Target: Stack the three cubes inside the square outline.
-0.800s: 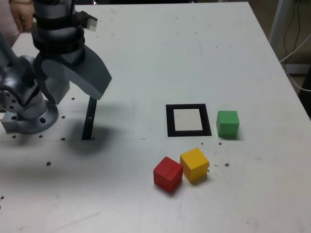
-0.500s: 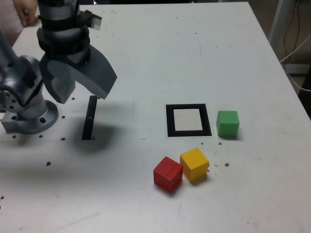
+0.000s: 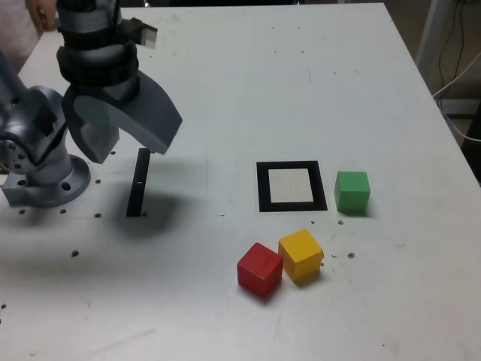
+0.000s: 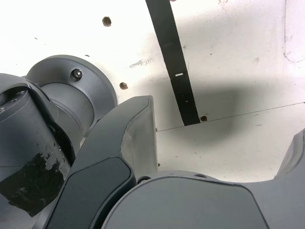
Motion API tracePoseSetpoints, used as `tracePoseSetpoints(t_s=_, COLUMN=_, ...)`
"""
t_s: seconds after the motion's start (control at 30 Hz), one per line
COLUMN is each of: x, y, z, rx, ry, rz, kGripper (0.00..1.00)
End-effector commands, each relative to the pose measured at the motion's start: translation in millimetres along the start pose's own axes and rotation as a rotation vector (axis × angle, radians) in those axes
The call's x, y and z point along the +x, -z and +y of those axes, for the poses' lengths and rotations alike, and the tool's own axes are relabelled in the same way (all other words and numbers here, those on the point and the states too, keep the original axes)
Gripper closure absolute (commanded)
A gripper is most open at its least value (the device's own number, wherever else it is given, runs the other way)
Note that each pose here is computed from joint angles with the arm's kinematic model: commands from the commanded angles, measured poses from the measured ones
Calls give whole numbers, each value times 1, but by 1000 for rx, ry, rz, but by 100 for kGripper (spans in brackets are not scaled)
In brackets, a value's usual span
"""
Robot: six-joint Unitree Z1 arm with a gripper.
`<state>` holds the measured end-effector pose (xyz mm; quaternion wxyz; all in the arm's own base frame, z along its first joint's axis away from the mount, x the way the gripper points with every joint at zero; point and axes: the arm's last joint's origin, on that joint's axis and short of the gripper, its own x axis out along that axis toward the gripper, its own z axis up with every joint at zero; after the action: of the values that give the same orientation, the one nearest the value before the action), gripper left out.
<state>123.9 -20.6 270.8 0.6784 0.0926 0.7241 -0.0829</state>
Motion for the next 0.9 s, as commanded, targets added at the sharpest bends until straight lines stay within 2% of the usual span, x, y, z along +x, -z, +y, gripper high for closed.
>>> tracePoseSetpoints(t_s=0.0, x=0, y=0, z=0, rx=2, ry=3, rz=0, kGripper=1)
tracePoseSetpoints(t_s=0.1, x=-1, y=-2, z=0, rx=2, ry=4, rz=-2, kGripper=1)
tracePoseSetpoints(t_s=0.17, x=-4, y=-7, z=0, rx=13, ry=17, rz=-4, kGripper=1)
tracePoseSetpoints(t_s=0.33, x=-20, y=-35, z=-5, rx=89, ry=105, rz=-40, kGripper=0)
tracePoseSetpoints(t_s=0.43, x=-30, y=-56, z=-13, rx=128, ry=129, rz=-71, kGripper=0)
tracePoseSetpoints(t_s=0.53, x=-39, y=-76, z=-23, rx=158, ry=116, rz=-84, kGripper=0)
tracePoseSetpoints(t_s=0.67, x=-47, y=-95, z=-38, rx=223, ry=68, rz=-90, kGripper=1)
tracePoseSetpoints(t_s=0.87, x=-52, y=-104, z=-75, rx=367, ry=18, rz=-89, kGripper=1)
